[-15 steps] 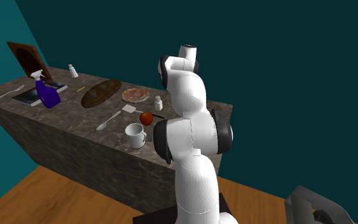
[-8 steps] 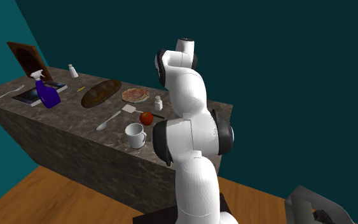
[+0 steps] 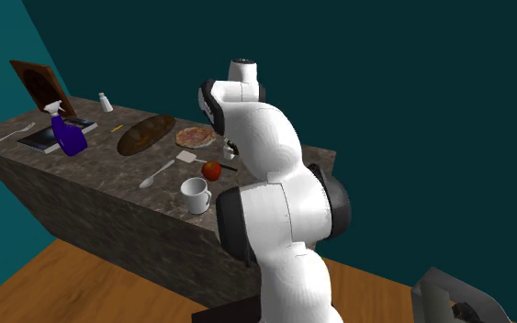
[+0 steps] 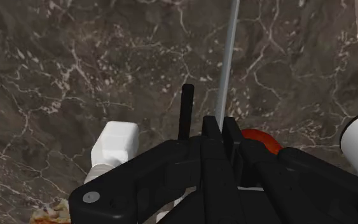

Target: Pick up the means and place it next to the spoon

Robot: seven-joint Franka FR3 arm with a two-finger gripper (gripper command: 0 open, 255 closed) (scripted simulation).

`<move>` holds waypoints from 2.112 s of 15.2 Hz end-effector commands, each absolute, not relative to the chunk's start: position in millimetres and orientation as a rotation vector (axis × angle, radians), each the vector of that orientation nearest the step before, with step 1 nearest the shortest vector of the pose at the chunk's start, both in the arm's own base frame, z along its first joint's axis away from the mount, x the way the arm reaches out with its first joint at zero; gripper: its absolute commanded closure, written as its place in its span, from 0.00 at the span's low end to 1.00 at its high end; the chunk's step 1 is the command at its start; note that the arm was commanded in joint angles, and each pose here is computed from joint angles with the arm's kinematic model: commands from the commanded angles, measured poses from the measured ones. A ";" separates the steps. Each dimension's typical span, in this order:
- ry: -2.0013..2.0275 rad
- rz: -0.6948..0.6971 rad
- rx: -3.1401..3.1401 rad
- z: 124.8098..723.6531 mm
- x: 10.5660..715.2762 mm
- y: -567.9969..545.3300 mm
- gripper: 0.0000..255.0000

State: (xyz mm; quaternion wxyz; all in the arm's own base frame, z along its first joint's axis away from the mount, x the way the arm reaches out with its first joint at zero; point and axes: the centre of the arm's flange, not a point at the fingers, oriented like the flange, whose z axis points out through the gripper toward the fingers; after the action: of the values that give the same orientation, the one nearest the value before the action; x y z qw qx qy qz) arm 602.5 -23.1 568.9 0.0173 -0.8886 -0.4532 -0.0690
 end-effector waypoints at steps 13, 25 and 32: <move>-1.407 -0.214 -2.762 572.2 520.6 144.7 1.00; -1.407 -0.214 -2.762 559.4 470.1 249.4 1.00; -1.407 -0.214 -2.762 522.4 470.1 249.4 1.00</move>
State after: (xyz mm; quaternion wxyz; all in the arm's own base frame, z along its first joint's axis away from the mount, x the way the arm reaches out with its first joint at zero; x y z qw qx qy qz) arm 469.2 250.0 526.8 0.0173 -0.8888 -0.4528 -0.0685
